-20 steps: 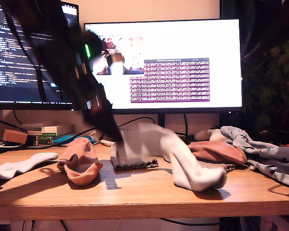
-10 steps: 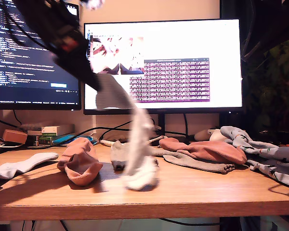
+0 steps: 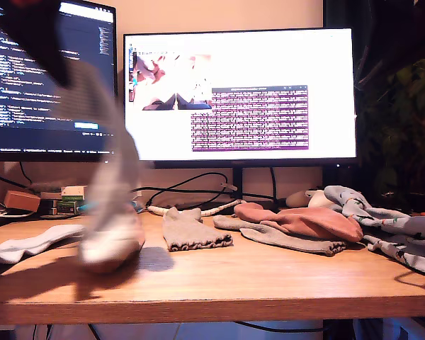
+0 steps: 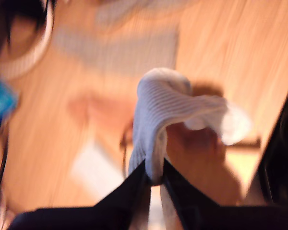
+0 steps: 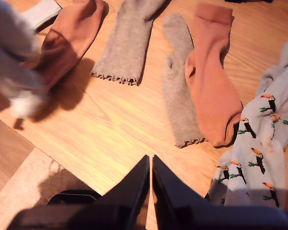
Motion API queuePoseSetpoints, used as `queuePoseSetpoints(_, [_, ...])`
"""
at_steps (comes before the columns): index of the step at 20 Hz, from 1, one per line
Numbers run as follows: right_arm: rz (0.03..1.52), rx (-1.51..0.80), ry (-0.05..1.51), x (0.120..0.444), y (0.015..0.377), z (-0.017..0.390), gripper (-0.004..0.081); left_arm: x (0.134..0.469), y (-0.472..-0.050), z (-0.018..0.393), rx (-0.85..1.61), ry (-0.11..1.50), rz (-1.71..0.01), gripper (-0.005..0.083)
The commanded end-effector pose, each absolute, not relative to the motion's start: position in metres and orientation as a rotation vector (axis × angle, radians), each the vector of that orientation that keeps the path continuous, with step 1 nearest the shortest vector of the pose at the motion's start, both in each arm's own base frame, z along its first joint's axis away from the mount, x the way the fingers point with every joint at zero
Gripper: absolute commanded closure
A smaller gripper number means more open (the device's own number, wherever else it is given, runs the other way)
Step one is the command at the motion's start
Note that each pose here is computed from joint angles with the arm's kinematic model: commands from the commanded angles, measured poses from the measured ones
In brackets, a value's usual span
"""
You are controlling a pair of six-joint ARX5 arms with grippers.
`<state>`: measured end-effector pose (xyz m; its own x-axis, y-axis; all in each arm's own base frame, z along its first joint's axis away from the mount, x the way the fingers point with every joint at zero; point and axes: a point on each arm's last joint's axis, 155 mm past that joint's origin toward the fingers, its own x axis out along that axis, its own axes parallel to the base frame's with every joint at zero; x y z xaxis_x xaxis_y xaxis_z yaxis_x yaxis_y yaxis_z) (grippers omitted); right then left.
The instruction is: Pair up the socks based on colour and pattern, by placing them on top of one another
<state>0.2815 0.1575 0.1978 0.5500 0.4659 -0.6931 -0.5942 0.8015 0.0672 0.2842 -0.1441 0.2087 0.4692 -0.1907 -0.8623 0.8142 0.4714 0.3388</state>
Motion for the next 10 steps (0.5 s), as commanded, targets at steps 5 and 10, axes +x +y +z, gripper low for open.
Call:
queuePoseSetpoints(5, [0.92,-0.222,0.625,0.254,0.227,0.218,0.078,0.254,-0.103,0.209,0.912,1.062,-0.615,0.0794])
queuePoseSetpoints(10, [0.978,-0.258,0.619,0.245,0.25,0.213,0.078,0.262,-0.1,0.243,0.827,1.013,-0.511,0.0795])
